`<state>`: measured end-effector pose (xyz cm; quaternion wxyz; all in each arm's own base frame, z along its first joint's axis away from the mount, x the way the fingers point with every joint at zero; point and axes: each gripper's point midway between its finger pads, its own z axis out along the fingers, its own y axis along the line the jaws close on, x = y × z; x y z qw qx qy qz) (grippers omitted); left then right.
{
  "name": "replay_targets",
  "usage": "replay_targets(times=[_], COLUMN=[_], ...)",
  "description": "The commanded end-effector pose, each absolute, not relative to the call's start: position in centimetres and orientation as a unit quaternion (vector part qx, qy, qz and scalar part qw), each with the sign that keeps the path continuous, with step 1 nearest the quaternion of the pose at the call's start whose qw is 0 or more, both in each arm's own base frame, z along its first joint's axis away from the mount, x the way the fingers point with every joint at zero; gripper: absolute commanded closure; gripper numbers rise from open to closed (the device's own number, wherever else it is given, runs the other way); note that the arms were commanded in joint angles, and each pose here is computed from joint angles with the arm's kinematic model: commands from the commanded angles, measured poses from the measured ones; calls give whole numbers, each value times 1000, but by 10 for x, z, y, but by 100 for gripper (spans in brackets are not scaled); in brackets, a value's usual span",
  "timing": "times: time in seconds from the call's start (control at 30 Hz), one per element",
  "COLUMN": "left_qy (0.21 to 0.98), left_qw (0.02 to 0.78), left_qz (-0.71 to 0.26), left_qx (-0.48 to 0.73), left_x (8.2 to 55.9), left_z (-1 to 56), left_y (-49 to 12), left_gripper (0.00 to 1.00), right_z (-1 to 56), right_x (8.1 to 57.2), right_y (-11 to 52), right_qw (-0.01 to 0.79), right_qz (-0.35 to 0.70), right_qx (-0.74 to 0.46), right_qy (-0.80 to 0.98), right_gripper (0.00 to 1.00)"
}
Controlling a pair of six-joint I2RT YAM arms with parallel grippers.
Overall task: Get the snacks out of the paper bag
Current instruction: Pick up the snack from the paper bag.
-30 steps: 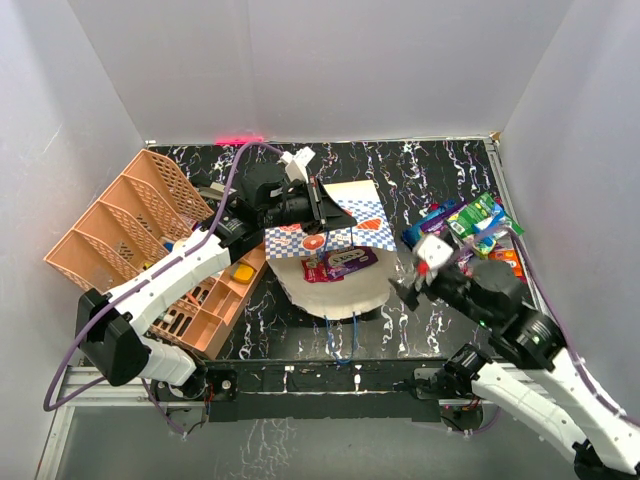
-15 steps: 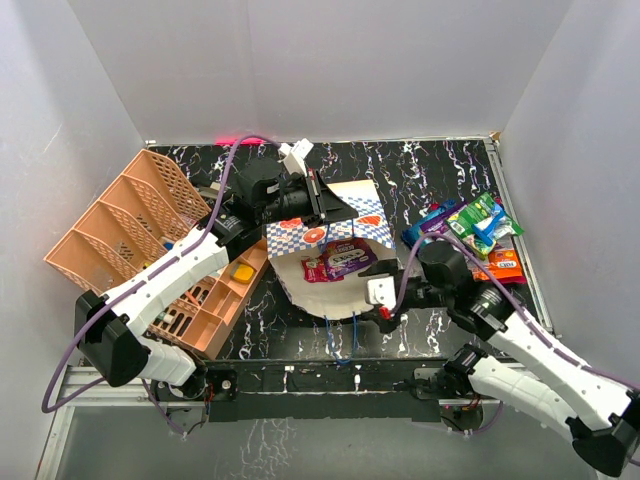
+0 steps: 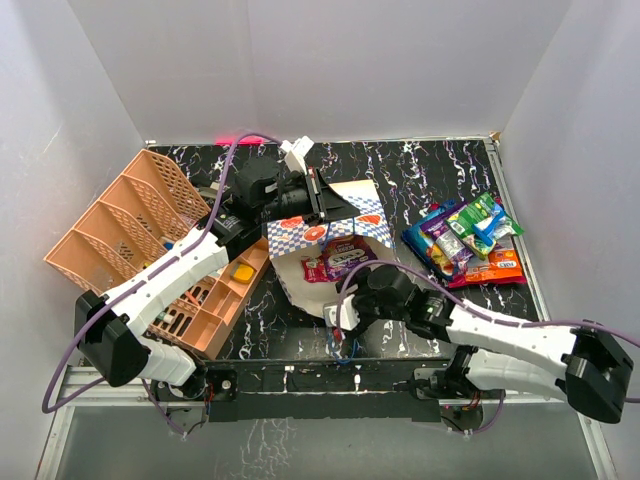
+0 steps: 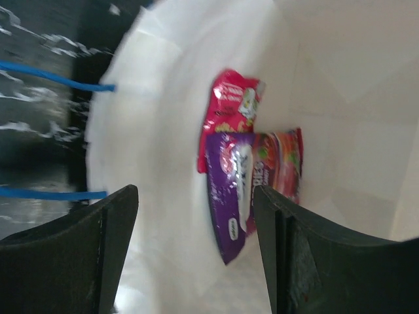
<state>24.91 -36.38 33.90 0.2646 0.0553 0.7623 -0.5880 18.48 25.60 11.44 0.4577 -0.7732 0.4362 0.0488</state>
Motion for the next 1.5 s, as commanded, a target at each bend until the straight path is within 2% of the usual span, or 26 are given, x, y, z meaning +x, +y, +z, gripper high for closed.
replay_targets(times=[0.0, 0.3, 0.6, 0.97, 1.2, 1.33, 1.47], left_qy=[733, 727, 723, 715, 714, 713, 714], left_qw=[282, 286, 297, 299, 297, 300, 305], left_qz=[-615, -618, -616, -624, -625, -624, -622], left_qx=[75, 89, 97, 105, 106, 108, 103], left_x=[240, 234, 228, 225, 222, 221, 221], left_z=[366, 372, 381, 391, 392, 395, 396], left_y=[-359, -356, -349, -349, -347, -345, -343], left_gripper=[100, 100, 100, 100, 100, 100, 100], right_z=[142, 107, 97, 92, 80, 76, 83], right_x=[232, 271, 303, 335, 355, 368, 375], right_y=[259, 260, 261, 274, 282, 281, 281], right_qw=[512, 461, 480, 513, 504, 511, 528], right_qz=[-65, -147, -170, -173, -197, -206, -202], right_qx=[-739, -745, -716, -717, -731, -713, -689], right_qy=[433, 459, 478, 440, 417, 433, 453], right_gripper=[26, 28, 34, 33, 30, 39, 67])
